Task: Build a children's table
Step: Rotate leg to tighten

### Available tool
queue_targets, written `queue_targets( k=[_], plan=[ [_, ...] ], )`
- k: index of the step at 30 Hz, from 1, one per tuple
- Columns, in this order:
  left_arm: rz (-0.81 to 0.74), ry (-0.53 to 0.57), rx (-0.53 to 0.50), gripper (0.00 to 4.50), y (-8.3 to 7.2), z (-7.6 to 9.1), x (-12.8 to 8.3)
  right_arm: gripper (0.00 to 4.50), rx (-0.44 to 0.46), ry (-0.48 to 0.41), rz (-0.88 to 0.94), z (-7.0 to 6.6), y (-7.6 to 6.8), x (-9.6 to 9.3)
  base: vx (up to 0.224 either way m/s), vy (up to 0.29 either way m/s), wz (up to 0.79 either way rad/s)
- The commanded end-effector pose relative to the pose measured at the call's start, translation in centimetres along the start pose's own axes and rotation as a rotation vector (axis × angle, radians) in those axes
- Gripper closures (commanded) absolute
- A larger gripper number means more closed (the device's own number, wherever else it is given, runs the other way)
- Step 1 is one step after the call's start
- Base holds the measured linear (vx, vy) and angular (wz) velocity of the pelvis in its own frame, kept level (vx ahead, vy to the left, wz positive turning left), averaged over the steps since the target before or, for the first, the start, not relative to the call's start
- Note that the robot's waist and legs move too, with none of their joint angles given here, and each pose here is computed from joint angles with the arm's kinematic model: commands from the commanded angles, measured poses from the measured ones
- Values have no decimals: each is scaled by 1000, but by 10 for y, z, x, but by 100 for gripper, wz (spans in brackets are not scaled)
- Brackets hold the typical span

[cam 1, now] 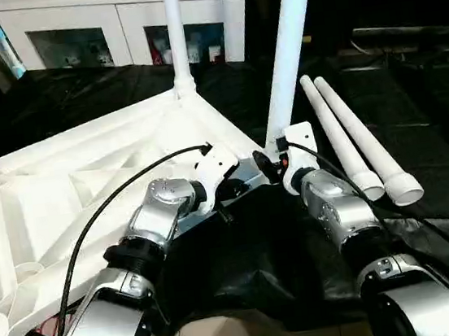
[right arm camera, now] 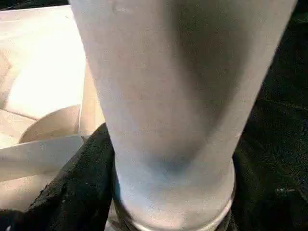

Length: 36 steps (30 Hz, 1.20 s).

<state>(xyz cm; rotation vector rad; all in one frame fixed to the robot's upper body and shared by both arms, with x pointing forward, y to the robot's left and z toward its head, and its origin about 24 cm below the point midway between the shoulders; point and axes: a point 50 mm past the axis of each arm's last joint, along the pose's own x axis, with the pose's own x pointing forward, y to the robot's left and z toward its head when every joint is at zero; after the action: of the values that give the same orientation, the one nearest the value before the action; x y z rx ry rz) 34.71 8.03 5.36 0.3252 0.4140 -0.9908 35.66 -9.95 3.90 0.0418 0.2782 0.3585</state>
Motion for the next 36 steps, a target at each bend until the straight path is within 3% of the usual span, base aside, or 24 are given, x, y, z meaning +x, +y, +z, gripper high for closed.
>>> queue_targets(
  k=[1, 7, 10, 11, 13, 21, 28, 29, 36],
  plan=[
    [-59, -100, 63, 450, -10, 18, 5, 106, -18, 37, 180, -11, 30, 2, 0, 0, 0],
    [-125, -90, 74, 450, -12, 9, -3, 60, -72, 25, 268, -7, 18, -5, 0, 0, 0],
    [-157, -84, 93, 450, -11, 4, -10, 26, -97, 29, 345, -4, 8, -13, 0, 0, 0],
    [-199, -88, 102, 450, -11, 2, -17, 20, -127, 35, 410, -3, -2, -23, 0, 0, 0],
    [-212, -86, 101, 450, -11, 2, -18, 8, -130, 39, 426, -2, -5, -26, 0, 0, 0],
    [-368, -49, 138, 450, -15, -10, -39, 8, -250, 88, 609, 3, -28, -54, 0, 0, 0],
    [-424, -28, 127, 450, -18, -14, -46, 8, -254, 109, 673, 4, -28, -60, 0, 0, 0],
    [-429, -25, 127, 450, -18, -14, -47, 35, -255, 111, 681, 3, -27, -61, 0, 0, 0],
    [-433, -18, 126, 450, -19, -16, -49, 94, -250, 133, 721, -1, -21, -64, 0, 0, 0]
  ],
)
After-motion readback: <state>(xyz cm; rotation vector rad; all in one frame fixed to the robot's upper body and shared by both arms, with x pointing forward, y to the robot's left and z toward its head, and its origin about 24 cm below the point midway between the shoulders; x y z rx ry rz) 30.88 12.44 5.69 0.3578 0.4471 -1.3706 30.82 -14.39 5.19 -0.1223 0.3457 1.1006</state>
